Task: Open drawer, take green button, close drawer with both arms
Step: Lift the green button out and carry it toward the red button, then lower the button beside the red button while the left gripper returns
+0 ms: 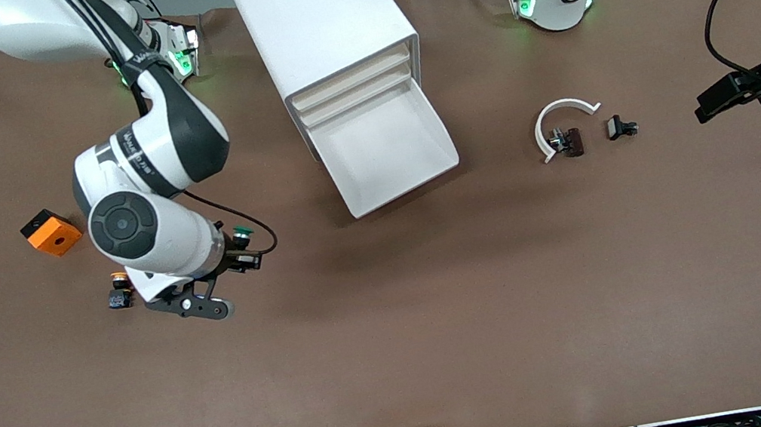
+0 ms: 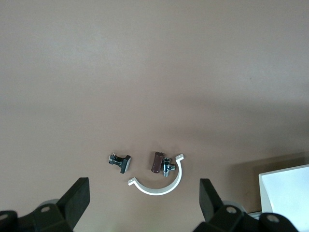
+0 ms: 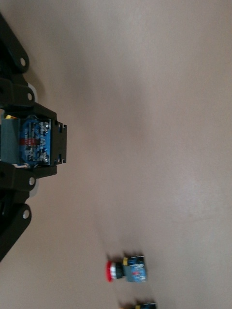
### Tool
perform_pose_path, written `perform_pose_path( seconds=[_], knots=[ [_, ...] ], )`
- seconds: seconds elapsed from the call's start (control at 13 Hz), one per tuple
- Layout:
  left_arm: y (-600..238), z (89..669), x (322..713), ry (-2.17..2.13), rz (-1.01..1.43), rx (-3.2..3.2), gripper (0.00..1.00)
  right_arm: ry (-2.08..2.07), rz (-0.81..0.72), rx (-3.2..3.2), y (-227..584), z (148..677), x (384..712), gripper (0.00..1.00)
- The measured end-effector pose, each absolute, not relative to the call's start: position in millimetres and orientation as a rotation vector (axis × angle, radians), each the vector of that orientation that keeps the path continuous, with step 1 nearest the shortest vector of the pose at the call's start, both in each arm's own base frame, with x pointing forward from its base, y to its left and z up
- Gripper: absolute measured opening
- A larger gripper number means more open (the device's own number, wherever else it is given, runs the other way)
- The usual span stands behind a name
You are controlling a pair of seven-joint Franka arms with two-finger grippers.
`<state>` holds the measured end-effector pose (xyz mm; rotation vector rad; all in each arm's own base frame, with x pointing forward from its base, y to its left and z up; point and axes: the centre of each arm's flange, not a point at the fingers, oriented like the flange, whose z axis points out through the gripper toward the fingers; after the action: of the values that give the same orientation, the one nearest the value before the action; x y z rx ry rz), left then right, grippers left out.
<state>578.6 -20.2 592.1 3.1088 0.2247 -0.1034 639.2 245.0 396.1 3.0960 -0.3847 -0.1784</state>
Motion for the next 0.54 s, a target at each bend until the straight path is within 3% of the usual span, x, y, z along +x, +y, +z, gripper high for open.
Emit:
perform_pose_path(
  seconds=[0.54],
  knots=[
    [-19.3, 588.7, 580.3, 0.228, -0.112, 3.110, 1.00, -0.259, 0.000, 3.103, 178.8, 295.8, 613.4, 0.41]
  ],
)
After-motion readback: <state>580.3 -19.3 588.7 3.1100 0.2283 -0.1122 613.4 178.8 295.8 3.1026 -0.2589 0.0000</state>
